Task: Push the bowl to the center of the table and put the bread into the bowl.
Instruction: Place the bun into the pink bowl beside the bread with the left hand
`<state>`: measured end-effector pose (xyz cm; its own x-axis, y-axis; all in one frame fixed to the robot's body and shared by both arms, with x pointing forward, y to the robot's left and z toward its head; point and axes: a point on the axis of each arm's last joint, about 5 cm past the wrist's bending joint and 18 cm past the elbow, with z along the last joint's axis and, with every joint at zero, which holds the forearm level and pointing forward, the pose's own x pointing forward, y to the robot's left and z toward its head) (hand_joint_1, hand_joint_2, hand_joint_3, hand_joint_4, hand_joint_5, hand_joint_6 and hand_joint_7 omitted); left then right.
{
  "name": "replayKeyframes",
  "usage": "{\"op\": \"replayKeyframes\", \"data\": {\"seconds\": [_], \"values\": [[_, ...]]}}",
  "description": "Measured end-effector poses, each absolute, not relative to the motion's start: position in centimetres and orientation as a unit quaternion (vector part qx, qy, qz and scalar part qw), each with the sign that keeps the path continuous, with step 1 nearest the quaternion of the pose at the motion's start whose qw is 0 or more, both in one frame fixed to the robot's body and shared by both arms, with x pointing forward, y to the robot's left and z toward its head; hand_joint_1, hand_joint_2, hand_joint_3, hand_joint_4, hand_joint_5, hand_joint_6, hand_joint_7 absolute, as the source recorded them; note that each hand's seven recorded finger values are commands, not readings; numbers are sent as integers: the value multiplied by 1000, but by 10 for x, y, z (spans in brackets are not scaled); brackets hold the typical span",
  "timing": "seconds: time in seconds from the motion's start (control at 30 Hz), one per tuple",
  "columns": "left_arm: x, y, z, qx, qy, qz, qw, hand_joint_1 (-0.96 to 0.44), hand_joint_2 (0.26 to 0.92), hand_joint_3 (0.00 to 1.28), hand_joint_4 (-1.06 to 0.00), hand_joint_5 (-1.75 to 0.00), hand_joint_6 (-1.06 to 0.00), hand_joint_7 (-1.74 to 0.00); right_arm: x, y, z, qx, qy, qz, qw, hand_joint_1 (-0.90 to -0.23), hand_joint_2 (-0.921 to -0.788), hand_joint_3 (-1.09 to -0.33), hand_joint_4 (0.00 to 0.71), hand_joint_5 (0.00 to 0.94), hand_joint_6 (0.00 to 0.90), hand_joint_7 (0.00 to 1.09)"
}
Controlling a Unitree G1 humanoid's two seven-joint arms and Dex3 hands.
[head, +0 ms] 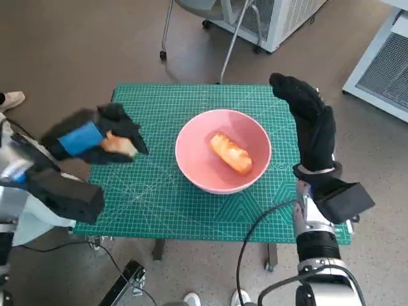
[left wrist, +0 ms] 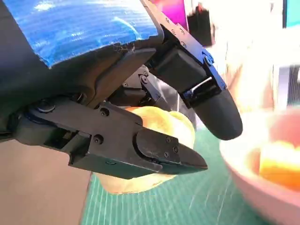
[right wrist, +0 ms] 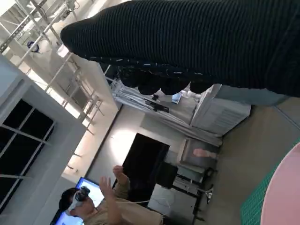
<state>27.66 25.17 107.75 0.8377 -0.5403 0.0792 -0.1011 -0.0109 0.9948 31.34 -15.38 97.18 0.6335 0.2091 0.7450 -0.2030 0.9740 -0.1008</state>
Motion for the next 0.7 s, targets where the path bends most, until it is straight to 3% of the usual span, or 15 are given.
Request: {"op": "replayKeyframes", "data": {"seconds": [0.33, 0.7], "values": [[290, 206, 1096, 675, -310, -164, 649, 3, 918, 57, -568, -1172, -785, -1112, 314, -153, 972, -4, -412, 114, 904, -421, -888, -693, 408, 2, 123, 857], [318, 151, 1073, 652, -330, -229, 643, 0, 920, 123, -537, -1169, -663, -1293, 313, -155, 972, -4, -413, 113, 904, -425, -887, -695, 413, 4, 121, 860]]}}
